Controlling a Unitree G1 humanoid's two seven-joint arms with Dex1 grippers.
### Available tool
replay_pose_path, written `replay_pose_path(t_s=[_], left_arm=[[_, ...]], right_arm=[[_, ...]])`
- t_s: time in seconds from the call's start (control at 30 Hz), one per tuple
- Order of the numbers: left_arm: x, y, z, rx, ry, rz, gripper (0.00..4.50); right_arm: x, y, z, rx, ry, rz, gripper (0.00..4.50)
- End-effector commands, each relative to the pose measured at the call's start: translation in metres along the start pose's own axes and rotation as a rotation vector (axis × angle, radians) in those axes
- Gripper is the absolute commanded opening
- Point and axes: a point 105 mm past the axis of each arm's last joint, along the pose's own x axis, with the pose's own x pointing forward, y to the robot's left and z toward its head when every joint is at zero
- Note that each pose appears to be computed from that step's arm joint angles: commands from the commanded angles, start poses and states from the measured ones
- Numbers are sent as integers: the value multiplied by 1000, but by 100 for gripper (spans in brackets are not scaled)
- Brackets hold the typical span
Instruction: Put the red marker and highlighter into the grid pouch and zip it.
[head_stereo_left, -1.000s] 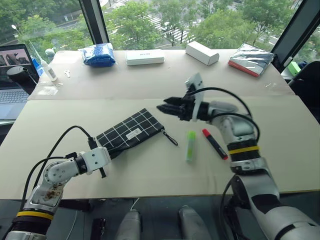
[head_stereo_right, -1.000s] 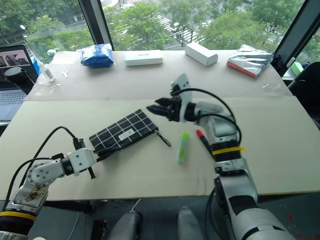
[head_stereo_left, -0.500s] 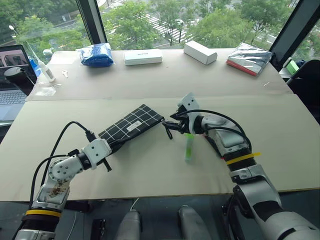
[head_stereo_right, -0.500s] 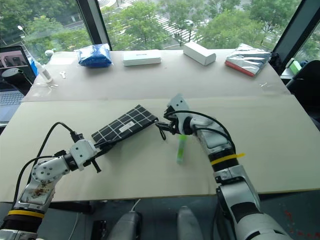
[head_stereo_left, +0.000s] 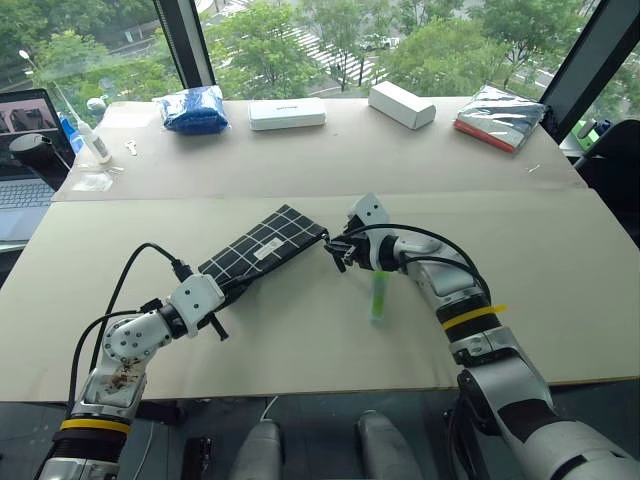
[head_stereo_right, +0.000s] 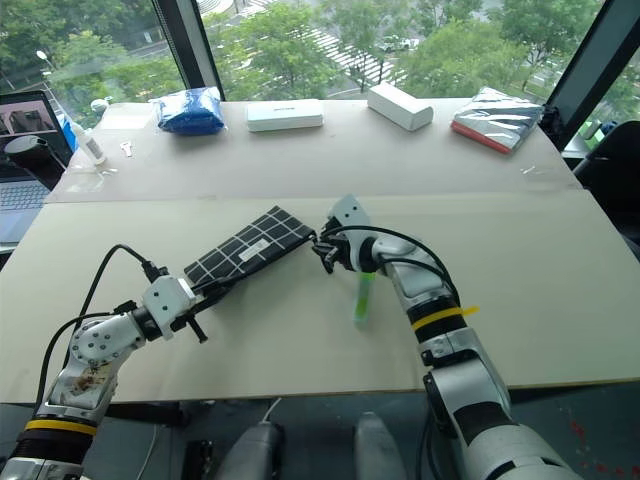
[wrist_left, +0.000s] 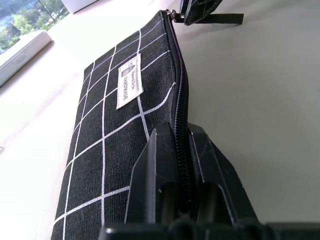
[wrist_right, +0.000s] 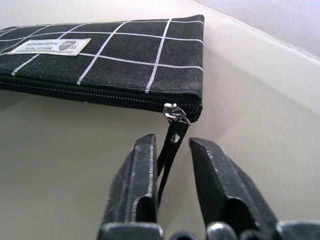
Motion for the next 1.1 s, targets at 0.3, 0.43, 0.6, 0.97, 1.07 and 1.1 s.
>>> replay_pose_path(t_s=[0.3, 0.43, 0.6, 0.97, 1.07, 1.1], left_arm=[[1, 7, 8, 6, -45, 47, 0], [3, 8, 10, 1, -51, 52, 0], [6, 7, 12, -4, -62, 54, 0], [11, 10, 17, -4, -78, 59, 0], [11, 10, 18, -4, -80, 58, 0], [11, 10, 18, -4, -80, 57, 0]], right_arm=[[1, 14, 25, -49, -77, 74, 2], [8, 42, 30, -99, -86, 177, 2], [16, 62, 35, -131, -93, 232, 2], [22, 111, 25, -185, -70, 405, 2], [22, 113, 26, -161, -85, 400, 2], [22, 107, 27, -161, -89, 374, 34]])
